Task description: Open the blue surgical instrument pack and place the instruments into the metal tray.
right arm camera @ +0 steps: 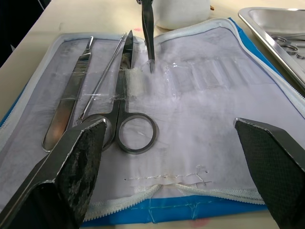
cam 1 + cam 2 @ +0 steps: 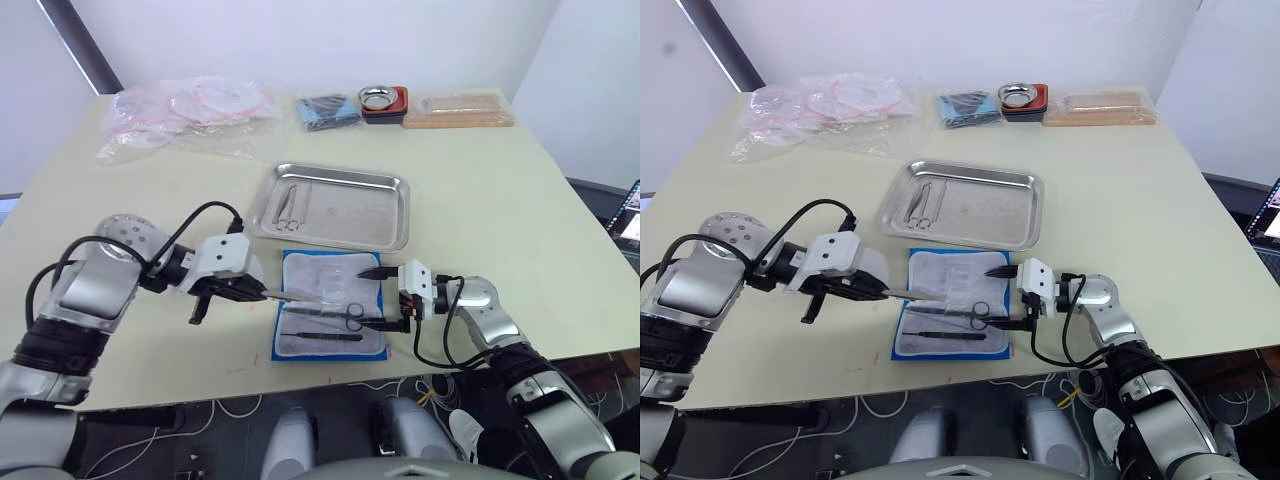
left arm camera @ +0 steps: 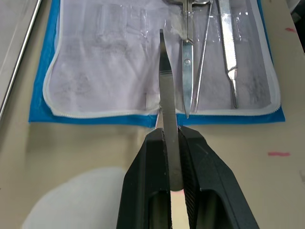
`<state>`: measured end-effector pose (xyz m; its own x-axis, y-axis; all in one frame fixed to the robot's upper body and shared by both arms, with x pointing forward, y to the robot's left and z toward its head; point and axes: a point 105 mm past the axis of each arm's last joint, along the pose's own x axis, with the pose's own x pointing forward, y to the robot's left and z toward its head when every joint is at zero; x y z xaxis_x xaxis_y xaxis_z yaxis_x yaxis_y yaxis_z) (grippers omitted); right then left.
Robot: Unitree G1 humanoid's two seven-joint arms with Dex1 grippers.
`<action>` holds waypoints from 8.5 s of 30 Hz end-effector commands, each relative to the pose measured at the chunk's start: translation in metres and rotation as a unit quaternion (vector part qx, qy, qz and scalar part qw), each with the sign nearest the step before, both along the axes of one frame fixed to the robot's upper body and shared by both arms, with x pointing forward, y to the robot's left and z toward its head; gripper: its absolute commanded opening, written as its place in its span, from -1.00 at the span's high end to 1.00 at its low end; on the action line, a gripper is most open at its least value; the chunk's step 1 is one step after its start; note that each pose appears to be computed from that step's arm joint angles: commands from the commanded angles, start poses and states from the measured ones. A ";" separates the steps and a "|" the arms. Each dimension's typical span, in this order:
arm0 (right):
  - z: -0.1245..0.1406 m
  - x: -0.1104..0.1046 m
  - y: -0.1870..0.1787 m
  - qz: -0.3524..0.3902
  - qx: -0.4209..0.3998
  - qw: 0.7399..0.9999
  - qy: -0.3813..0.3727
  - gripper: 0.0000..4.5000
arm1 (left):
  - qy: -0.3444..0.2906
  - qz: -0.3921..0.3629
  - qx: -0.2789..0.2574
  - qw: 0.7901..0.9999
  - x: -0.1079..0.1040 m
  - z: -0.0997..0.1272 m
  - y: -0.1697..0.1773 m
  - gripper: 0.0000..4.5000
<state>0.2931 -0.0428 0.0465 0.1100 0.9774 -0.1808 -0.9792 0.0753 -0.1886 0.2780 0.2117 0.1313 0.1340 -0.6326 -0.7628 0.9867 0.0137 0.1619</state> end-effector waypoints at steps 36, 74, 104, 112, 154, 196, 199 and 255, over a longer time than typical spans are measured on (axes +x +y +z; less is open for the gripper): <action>-0.067 -0.031 -0.005 0.011 -0.085 0.991 0.105 -1.00 | -0.111 0.251 -0.204 0.940 0.049 0.047 -0.038 0.96; -0.066 -0.030 -0.006 0.005 -0.085 0.991 0.102 -1.00 | -0.141 0.607 -0.235 0.746 0.130 -0.012 -0.087 0.96; -0.066 -0.028 -0.007 -0.002 -0.083 0.991 0.101 -1.00 | -0.149 0.588 -0.262 0.751 0.126 0.001 -0.087 0.10; -0.066 -0.028 -0.007 -0.001 -0.084 0.991 0.101 -1.00 | -0.171 0.493 -0.297 0.800 0.113 0.020 -0.080 0.10; -0.065 -0.028 -0.018 0.000 -0.092 0.991 0.102 -1.00 | -0.041 -0.010 -0.252 0.967 -0.046 0.019 -0.013 -0.98; 0.084 -0.037 -0.048 -0.038 0.071 0.996 -0.026 -1.00 | -0.019 -0.035 -0.244 0.969 -0.029 -0.051 -0.049 -0.98; 0.092 -0.046 -0.053 -0.035 0.063 0.997 -0.032 -1.00 | -0.017 -0.035 -0.242 0.970 -0.026 -0.060 -0.053 -0.98; 0.066 -0.010 -0.009 -0.086 -0.140 0.985 -0.052 -1.00 | 0.068 -0.016 -0.205 0.976 -0.035 -0.127 -0.067 -0.98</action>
<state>0.2832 -0.0550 0.1091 0.3090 0.8557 -0.4151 -0.9329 0.1879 -0.3072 0.2666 0.1414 0.0471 0.1079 -0.9418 -0.3185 0.9844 0.0565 0.1665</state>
